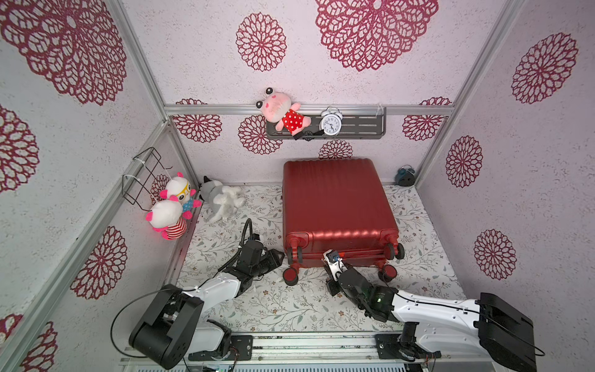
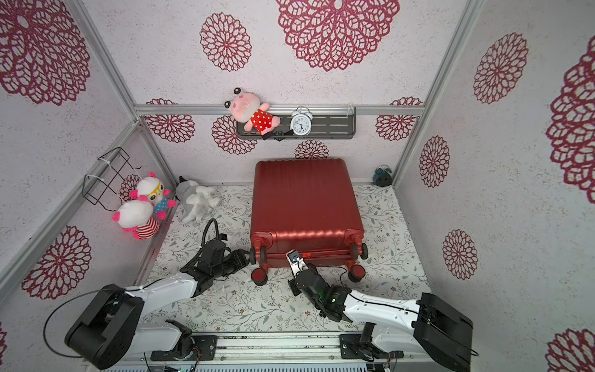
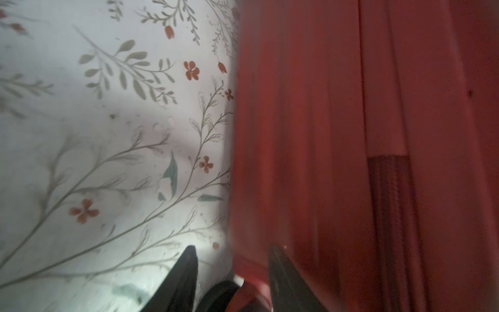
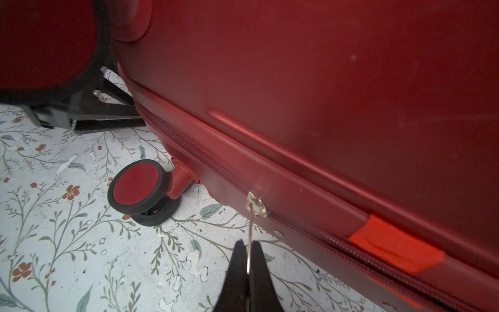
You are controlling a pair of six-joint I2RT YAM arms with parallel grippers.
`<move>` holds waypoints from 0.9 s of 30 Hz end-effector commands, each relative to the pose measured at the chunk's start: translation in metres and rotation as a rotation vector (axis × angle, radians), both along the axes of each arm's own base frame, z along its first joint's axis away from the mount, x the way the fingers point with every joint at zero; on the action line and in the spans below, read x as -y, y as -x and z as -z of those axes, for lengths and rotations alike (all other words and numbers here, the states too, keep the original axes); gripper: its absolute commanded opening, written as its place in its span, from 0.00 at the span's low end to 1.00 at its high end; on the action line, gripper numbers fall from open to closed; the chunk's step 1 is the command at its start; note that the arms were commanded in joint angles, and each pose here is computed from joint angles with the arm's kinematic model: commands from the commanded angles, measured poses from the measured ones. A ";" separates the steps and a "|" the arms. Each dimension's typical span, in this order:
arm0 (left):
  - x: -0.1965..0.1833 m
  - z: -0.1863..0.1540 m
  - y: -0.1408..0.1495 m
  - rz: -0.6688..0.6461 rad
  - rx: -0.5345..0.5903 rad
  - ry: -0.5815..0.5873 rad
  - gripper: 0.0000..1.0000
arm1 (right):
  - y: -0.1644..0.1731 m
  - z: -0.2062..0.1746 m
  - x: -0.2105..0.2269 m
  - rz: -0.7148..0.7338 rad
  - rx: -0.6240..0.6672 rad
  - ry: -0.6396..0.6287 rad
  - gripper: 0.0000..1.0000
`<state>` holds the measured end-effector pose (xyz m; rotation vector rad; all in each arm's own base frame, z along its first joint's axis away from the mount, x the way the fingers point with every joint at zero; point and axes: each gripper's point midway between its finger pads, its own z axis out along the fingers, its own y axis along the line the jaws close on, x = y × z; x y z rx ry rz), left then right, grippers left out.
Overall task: Open the suitcase zippers
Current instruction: Unzip the zipper on the suitcase.
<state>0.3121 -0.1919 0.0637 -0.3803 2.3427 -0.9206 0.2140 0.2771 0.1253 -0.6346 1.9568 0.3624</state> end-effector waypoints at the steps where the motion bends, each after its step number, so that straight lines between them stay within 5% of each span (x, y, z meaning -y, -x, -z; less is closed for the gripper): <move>1: 0.026 -0.022 -0.024 0.029 0.115 0.073 0.45 | 0.032 -0.032 -0.056 -0.192 0.028 -0.116 0.00; 11: 0.078 -0.021 -0.022 0.093 0.179 0.072 0.42 | 0.028 -0.027 -0.078 -0.163 0.046 -0.119 0.00; 18: 0.127 -0.015 -0.023 0.147 0.211 0.136 0.42 | -0.001 -0.024 -0.041 -0.072 0.045 -0.064 0.00; 27: 0.173 -0.020 -0.035 0.205 0.257 0.160 0.42 | 0.010 -0.031 -0.021 -0.085 0.076 -0.140 0.00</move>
